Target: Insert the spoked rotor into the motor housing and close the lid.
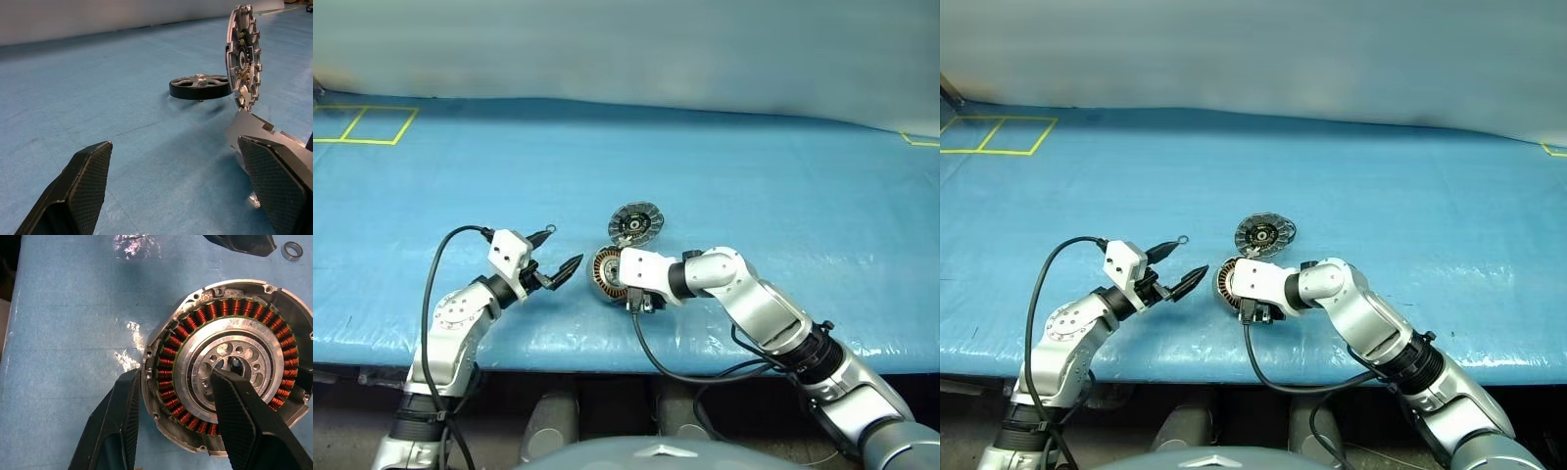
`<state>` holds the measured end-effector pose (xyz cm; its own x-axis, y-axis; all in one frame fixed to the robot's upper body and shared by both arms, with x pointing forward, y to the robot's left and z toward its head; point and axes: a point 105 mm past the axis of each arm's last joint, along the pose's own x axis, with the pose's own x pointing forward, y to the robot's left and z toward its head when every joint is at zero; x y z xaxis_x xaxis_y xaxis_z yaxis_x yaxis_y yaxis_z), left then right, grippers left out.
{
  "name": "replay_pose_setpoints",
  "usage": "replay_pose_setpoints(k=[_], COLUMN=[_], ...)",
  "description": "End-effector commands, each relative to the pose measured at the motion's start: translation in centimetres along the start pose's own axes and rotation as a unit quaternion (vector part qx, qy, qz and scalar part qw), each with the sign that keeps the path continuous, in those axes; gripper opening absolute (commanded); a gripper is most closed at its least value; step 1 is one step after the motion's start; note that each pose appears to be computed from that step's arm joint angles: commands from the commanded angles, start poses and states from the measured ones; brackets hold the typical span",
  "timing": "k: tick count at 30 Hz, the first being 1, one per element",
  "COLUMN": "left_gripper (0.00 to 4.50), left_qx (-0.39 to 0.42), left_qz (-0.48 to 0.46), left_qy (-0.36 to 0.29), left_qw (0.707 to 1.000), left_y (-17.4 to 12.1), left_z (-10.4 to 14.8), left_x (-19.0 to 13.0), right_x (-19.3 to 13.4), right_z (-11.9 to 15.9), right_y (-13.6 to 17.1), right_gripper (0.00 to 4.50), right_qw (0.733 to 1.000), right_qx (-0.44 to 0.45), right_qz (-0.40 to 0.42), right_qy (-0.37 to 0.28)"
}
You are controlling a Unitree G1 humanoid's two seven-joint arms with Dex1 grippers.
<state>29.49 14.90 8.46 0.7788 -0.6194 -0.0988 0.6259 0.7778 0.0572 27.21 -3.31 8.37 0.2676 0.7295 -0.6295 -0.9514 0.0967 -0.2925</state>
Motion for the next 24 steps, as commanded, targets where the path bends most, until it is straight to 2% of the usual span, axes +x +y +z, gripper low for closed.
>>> replay_pose_setpoints(k=[1, 3, 12, 15, 20, 24], left_gripper=[4.50, 4.50, 4.50, 4.50, 4.50, 4.50], left_qx=[0.021, 0.021, 0.029, 0.039, 0.053, 0.067], left_qz=[0.003, 0.004, 0.000, 0.007, 0.054, 0.137], left_qy=[-0.022, -0.021, -0.017, -0.017, -0.026, -0.029], left_qw=[1.000, 1.000, 0.999, 0.999, 0.997, 0.988], left_y=[0.1, 0.2, 0.3, 0.8, 2.9, 5.8], left_z=[1.6, 1.6, 1.7, 2.0, 2.7, 3.2], left_x=[-0.3, -0.4, -0.7, -0.9, -1.1, -1.3], right_x=[-0.4, -0.6, -2.5, -3.6, -4.9, -5.6], right_z=[1.1, 1.6, 4.1, 3.4, 0.4, -1.2], right_y=[-0.4, -0.4, -0.2, -0.7, -0.9, -0.6], right_gripper=[3.19, 3.78, 3.78, 3.78, 3.78, 3.78], right_qw=[1.000, 0.999, 0.992, 0.987, 0.974, 0.961], right_qx=[-0.006, -0.002, 0.034, 0.057, 0.132, 0.179], right_qz=[-0.016, -0.016, -0.034, -0.071, -0.134, -0.171], right_qy=[-0.018, -0.031, -0.114, -0.131, -0.129, -0.126])
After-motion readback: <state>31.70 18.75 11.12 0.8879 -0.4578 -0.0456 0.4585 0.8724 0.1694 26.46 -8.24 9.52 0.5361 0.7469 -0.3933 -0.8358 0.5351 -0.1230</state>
